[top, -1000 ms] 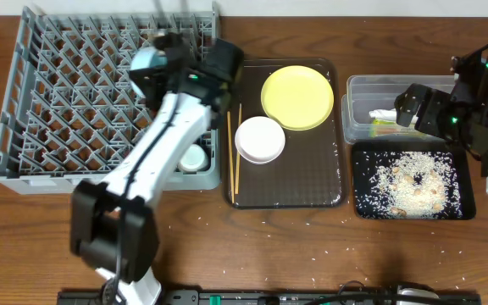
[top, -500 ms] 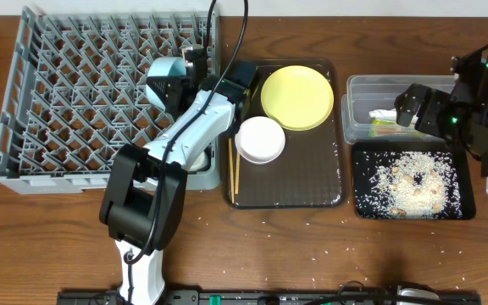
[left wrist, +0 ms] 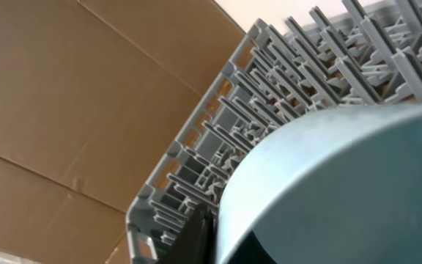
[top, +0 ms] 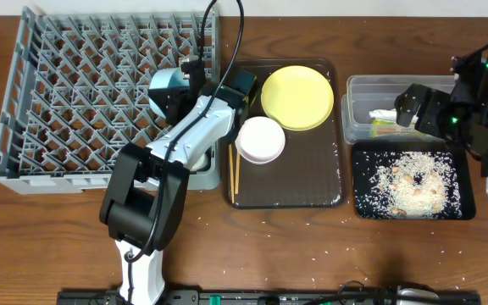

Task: Sort waste into correct bins and load items into the dishwasher

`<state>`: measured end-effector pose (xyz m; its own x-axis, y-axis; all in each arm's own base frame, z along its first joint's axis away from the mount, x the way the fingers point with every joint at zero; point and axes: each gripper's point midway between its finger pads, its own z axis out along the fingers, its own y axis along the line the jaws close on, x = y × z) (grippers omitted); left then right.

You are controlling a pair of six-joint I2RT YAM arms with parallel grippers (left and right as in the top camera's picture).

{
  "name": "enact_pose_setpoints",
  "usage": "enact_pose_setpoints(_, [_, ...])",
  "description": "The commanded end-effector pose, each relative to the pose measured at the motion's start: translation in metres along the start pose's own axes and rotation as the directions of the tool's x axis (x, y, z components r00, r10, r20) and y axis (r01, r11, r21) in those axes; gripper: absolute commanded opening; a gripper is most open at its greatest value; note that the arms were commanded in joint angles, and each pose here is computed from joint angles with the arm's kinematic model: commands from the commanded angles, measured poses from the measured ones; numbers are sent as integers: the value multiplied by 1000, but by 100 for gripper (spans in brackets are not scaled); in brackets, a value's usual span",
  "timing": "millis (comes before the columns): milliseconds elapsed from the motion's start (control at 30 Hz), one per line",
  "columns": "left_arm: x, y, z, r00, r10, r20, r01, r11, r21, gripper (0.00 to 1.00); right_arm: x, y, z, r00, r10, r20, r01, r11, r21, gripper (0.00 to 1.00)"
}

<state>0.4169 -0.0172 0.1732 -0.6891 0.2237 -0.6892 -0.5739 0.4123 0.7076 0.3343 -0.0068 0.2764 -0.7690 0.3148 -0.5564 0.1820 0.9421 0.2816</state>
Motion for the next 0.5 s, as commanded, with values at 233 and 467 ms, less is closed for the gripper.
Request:
enact_pose_setpoints(233, [42,-32,-8,978,41,-205,1,980,197,8,0,-3,0,1000,-3,0,3,1000,8,99])
enact_pose_setpoints(467, [49,-27,-11,967,95,-236,-42,974,221,8,0,-3,0,1000,-3,0,3,1000,8,99])
